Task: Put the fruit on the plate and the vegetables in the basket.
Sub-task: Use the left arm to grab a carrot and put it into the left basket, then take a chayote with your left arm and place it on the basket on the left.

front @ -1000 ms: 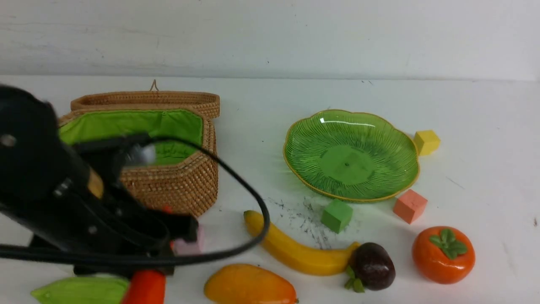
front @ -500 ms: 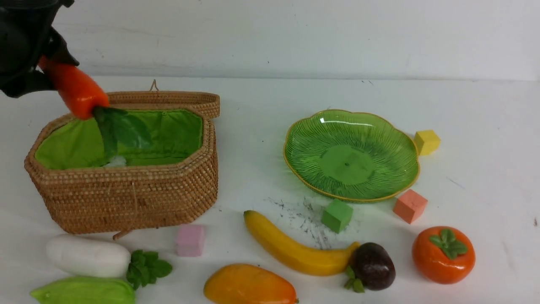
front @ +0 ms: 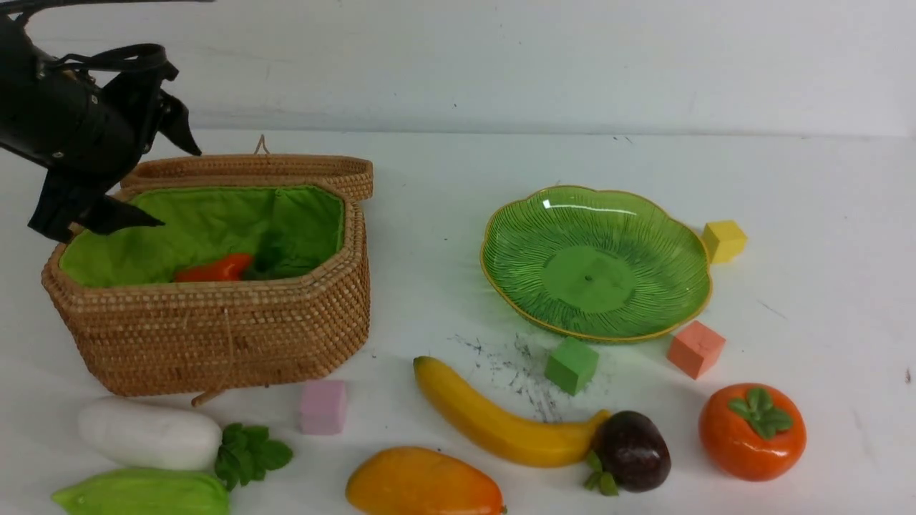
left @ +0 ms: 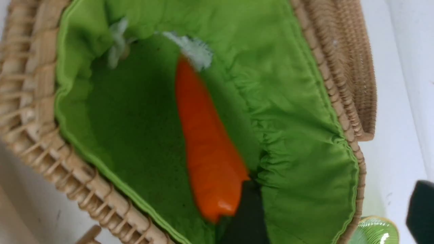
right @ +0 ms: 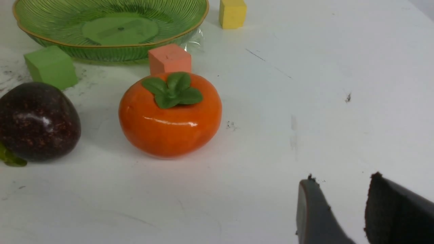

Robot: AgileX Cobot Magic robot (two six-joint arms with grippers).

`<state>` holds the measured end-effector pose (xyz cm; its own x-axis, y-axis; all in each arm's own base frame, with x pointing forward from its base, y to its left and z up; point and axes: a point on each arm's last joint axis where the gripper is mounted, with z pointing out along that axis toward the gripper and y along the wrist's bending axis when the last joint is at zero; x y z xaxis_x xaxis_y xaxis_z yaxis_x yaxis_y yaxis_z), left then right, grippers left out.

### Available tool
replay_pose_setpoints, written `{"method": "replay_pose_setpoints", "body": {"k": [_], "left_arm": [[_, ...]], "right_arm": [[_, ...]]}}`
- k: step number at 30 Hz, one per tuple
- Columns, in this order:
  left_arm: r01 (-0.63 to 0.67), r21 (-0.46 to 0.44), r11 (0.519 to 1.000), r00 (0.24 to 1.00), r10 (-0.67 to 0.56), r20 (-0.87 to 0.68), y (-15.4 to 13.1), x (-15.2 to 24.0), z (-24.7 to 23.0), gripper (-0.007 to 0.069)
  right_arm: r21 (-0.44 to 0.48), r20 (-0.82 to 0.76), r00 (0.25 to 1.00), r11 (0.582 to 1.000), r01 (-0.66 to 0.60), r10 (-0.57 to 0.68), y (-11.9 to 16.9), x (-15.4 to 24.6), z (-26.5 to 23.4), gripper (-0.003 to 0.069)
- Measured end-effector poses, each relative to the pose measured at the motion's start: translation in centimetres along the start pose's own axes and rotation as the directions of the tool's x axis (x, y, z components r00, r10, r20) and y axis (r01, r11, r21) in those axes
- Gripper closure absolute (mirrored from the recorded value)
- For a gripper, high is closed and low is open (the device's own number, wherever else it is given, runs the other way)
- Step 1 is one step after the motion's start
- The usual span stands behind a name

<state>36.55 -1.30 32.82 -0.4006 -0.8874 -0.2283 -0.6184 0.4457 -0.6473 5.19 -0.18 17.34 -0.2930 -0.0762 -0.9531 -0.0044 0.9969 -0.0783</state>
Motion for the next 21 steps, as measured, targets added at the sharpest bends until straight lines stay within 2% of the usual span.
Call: {"method": "replay_pose_setpoints", "body": {"k": [3,5,6,8,12,13,15,18,19,21], "left_arm": [[-0.124,-0.010,0.992,0.992,0.124,-0.015,-0.5,-0.1,-0.8,-0.0019],[-0.256,-0.024,0.966,0.966,0.255,-0.042,-0.7,0.0,-1.7,-0.0015],[-0.271,-0.032,0.962,0.962,0.269,-0.054,-0.6,0.1,-1.9,-0.0014],[-0.454,-0.046,0.890,0.886,0.445,-0.130,-0.4,0.7,-3.3,0.0014],[-0.676,-0.029,0.736,0.703,0.633,-0.323,1.1,2.7,-5.6,0.0071],[-0.707,-0.018,0.707,0.665,0.657,-0.355,1.6,3.4,-5.9,0.0080],[-0.731,-0.003,0.683,0.631,0.673,-0.386,2.3,4.4,-6.2,0.0087],[-0.788,0.036,0.614,0.524,0.700,-0.485,5.2,7.5,-6.3,0.0094],[-0.813,0.055,0.580,0.477,0.717,-0.508,5.9,8.3,-6.3,0.0094],[-0.873,0.111,0.475,0.343,0.760,-0.552,7.8,9.6,-6.0,0.0094]], "right_arm": [[0.000,0.000,1.000,1.000,0.000,0.000,0.0,0.0,0.0,0.0418],[0.000,0.000,1.000,1.000,0.000,0.000,0.0,0.0,0.0,0.0418],[0.000,0.000,1.000,1.000,0.000,0.000,0.0,0.0,0.0,0.0418],[0.001,0.000,1.000,1.000,0.002,-0.002,0.0,0.0,0.0,0.0418],[0.001,0.000,1.000,1.000,0.002,-0.002,0.0,0.0,0.0,0.0418],[0.001,0.000,1.000,1.000,0.002,-0.002,0.0,0.0,0.0,0.0418],[0.001,0.000,1.000,1.000,0.002,-0.002,0.0,0.0,0.0,0.0418],[0.001,0.000,1.000,1.000,0.002,-0.002,0.0,0.0,0.0,0.0418],[0.001,0.000,1.000,1.000,0.002,-0.002,0.0,0.0,0.0,0.0418],[0.001,0.000,1.000,1.000,0.002,-0.002,0.0,0.0,0.0,0.0418]]}}
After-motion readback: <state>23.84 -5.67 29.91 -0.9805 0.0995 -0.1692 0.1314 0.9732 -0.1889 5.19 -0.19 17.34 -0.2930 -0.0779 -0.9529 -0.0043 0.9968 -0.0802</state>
